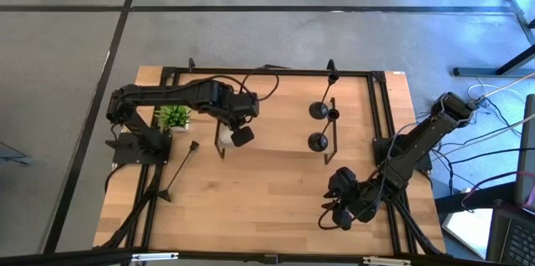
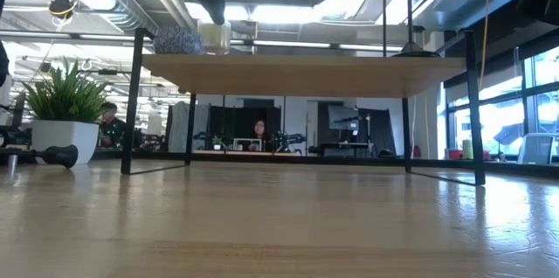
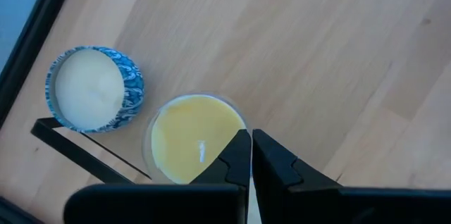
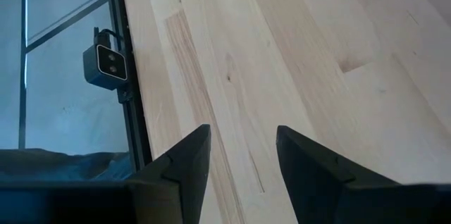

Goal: Pick & Place candle stick holders
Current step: Put the scented transparent candle on the shelf

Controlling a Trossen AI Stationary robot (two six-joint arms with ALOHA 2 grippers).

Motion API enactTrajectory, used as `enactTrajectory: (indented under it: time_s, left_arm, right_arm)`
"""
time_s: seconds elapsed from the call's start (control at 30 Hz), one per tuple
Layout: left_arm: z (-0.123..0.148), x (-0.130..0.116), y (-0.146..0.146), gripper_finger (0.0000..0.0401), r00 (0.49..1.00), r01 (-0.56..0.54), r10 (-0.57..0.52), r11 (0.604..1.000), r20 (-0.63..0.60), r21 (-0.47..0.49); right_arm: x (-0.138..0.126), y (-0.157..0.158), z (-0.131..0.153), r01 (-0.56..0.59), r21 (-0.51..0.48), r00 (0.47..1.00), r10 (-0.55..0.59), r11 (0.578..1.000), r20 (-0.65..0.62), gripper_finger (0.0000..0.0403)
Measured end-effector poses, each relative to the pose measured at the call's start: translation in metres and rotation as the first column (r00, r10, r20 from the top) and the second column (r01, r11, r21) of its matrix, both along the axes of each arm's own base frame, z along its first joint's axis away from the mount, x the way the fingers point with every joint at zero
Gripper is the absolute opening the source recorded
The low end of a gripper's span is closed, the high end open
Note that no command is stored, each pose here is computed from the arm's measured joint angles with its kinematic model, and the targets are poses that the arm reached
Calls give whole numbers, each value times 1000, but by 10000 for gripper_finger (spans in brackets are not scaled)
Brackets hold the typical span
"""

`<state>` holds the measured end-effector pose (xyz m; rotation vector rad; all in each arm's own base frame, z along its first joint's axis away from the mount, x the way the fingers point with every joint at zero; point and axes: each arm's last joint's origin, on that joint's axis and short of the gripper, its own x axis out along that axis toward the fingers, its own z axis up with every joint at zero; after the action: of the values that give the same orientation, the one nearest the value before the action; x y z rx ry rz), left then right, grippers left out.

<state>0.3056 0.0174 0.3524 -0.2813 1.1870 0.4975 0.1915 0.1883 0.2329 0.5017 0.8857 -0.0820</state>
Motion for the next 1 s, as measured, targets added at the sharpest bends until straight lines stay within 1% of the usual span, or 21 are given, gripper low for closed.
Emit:
enactTrajectory:
  time_s: [0.13,0.33,0.5,0.7,0.8,1.0]
  left_arm:
    - [0,0,2,2,1000,15,-15,1000,-4,2]
    - [0,0,6,2,1000,7,-7,1000,-4,3]
    - [0,0,8,2,1000,30,-30,999,-7,-23]
    - [-8,6,9,2,998,47,-49,998,-39,-34]
    - [-16,12,9,2,996,54,-56,998,-70,-33]
    - [-16,13,9,2,997,55,-57,998,-61,-30]
  right_arm:
    - [0,0,0,0,0,1000,0,1000,0,167]
    - [0,0,0,2,3,1000,-2,1000,1,167]
    - [0,0,0,2,4,1000,-3,1000,2,167]
    - [0,0,0,4,3,1000,-4,1000,4,167]
    - [0,0,0,4,3,1000,-4,1000,5,167]
    - [0,0,0,8,7,1000,-8,1000,4,167]
